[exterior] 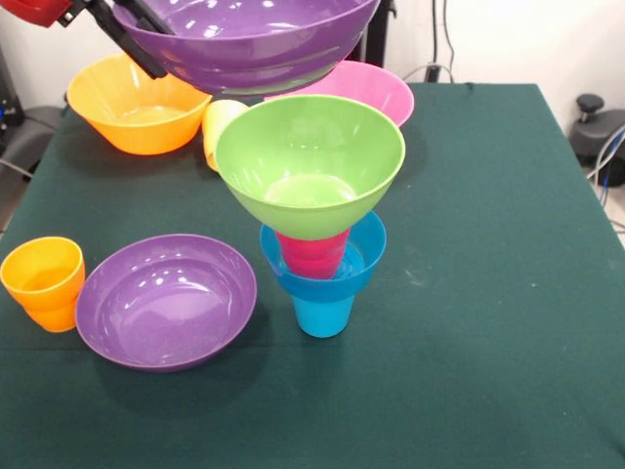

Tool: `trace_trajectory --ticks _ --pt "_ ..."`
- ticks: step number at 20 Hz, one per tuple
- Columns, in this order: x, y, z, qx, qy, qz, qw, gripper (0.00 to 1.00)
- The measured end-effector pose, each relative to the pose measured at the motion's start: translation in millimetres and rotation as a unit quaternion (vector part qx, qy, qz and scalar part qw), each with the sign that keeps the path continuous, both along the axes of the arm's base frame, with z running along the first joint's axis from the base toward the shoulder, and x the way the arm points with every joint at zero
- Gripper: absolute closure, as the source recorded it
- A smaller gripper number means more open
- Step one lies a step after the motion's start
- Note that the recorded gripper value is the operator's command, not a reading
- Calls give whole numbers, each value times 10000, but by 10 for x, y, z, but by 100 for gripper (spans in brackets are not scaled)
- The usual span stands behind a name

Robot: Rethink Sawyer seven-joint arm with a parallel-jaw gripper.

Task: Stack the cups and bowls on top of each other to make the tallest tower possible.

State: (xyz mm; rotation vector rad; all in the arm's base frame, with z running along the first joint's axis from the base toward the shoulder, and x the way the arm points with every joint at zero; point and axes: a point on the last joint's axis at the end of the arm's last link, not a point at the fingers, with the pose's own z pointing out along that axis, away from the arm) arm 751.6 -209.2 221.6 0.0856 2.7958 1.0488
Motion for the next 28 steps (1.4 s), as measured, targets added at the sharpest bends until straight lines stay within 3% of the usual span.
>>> trace_trajectory --ticks 2,6,10,13,20,28 --pt "4 -13 3 -147 -69 -42 9999 100" --pt "48 -70 96 -681 -424 -233 9965 100" --pt "131 -151 273 -1108 -826 -476 9893 100" --pt "174 -201 381 -1354 -1001 -603 9839 100" --pt "184 -183 439 -1592 -1010 -614 9801 100" --pt "182 -127 410 -1647 -903 -607 9803 100"
